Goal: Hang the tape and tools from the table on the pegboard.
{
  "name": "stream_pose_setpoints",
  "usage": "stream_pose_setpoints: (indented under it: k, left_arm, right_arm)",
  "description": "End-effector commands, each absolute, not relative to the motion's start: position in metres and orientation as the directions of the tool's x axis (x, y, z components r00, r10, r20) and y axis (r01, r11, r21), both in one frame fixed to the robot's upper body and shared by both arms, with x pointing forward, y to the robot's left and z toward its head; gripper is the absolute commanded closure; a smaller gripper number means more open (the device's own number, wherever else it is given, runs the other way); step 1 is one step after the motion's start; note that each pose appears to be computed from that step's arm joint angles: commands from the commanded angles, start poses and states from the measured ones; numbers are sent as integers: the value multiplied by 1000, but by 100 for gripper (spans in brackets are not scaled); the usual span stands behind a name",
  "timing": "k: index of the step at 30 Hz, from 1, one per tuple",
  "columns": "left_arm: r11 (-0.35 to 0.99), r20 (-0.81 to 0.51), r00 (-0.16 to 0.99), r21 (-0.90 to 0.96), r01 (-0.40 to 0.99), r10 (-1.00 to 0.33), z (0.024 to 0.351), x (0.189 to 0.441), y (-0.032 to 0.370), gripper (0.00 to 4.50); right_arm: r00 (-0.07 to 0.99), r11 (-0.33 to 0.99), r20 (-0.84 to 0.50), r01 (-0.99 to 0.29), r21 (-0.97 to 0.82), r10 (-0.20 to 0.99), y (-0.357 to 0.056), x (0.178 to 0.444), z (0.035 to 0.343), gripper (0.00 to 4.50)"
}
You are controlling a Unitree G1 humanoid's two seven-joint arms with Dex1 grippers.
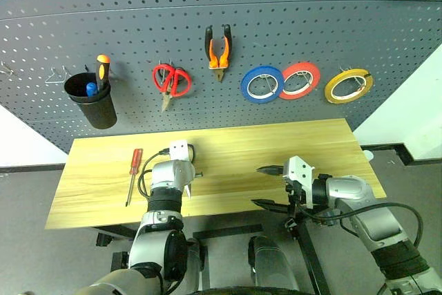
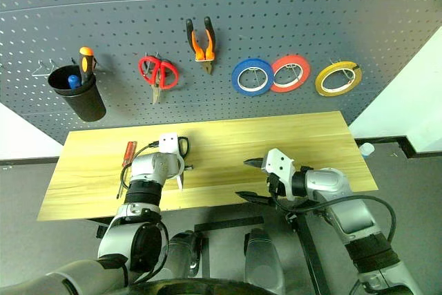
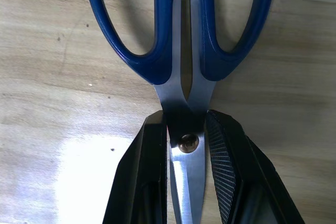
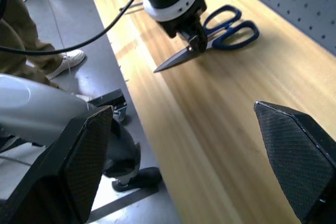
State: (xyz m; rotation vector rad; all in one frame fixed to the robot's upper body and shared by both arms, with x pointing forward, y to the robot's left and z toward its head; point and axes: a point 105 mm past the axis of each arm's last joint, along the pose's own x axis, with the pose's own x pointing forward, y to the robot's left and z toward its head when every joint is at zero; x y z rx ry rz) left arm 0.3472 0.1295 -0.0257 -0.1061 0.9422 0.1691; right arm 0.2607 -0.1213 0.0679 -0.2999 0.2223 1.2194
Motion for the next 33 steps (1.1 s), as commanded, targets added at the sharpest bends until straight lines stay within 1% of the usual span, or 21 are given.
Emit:
stream_pose_setpoints:
  k: [1, 2, 4, 5, 7, 9, 11, 13, 16, 18, 19, 21, 22, 23, 24, 25, 27, 33]
  left_arm:
    - [993, -686, 725, -38, -116, 58, 3, 360, 143, 373]
    - [995, -645, 764, -61, -79, 21, 8, 359, 148, 373]
    - [997, -590, 806, -82, -9, -41, 15, 354, 157, 373]
    - [996, -527, 846, -72, 57, -86, 22, 350, 163, 373]
    - [983, -459, 873, -13, 182, -167, 26, 336, 176, 373]
    - [957, -357, 894, 4, 291, -270, 36, 323, 183, 373]
    - [941, -326, 888, -15, 339, -325, 37, 310, 195, 373]
    - [941, -315, 890, -36, 337, -331, 35, 304, 205, 373]
    - [968, -373, 896, -22, 251, -241, 25, 311, 216, 373]
    - [982, -387, 902, -73, 176, -191, 24, 319, 218, 373]
    - [980, -377, 906, -132, 151, -190, 28, 323, 213, 355]
    - [963, -382, 908, -258, 73, -171, 35, 333, 198, 312]
    - [956, -396, 904, -291, 42, -161, 37, 336, 193, 284]
    - [965, -454, 885, -260, -20, -104, 31, 339, 192, 248]
    - [980, -536, 843, -190, -65, -48, 21, 341, 189, 212]
    - [985, -586, 810, -145, -96, -7, 16, 343, 186, 182]
    - [984, -639, 768, -112, -135, 33, 15, 349, 179, 112]
    - [970, -738, 670, -92, -223, 84, 11, 366, 170, 112]
  right_arm:
    - [354, 326, -162, -929, -176, 921, -110, 269, 110, 0]
    - [343, 322, -116, -932, -165, 932, -106, 269, 120, 0]
    - [319, 309, -49, -939, -152, 946, -101, 267, 136, 0]
    - [306, 301, -12, -942, -148, 952, -98, 266, 145, 0]
    - [284, 286, 40, -947, -148, 958, -93, 265, 160, 0]
    - [264, 272, 75, -950, -155, 962, -89, 264, 172, 0]
    - [243, 257, 103, -951, -169, 965, -86, 265, 184, 0]
    - [233, 251, 118, -952, -177, 965, -84, 267, 191, 0]
    - [224, 240, 110, -956, -168, 968, -83, 269, 190, 0]
    - [221, 235, 94, -957, -169, 971, -82, 269, 186, 0]
    - [221, 234, 90, -957, -171, 971, -81, 269, 184, 0]
    - [221, 233, 89, -958, -166, 971, -80, 268, 182, 0]
    - [221, 233, 89, -959, -164, 971, -79, 268, 181, 0]
    - [223, 234, 87, -959, -162, 971, -79, 268, 180, 0]
    - [226, 237, 82, -959, -158, 971, -80, 268, 178, 0]
    - [229, 239, 78, -959, -155, 970, -80, 267, 177, 0]
    - [233, 242, 70, -959, -151, 970, -81, 267, 174, 0]
    - [255, 261, 56, -954, -147, 965, -85, 267, 171, 0]
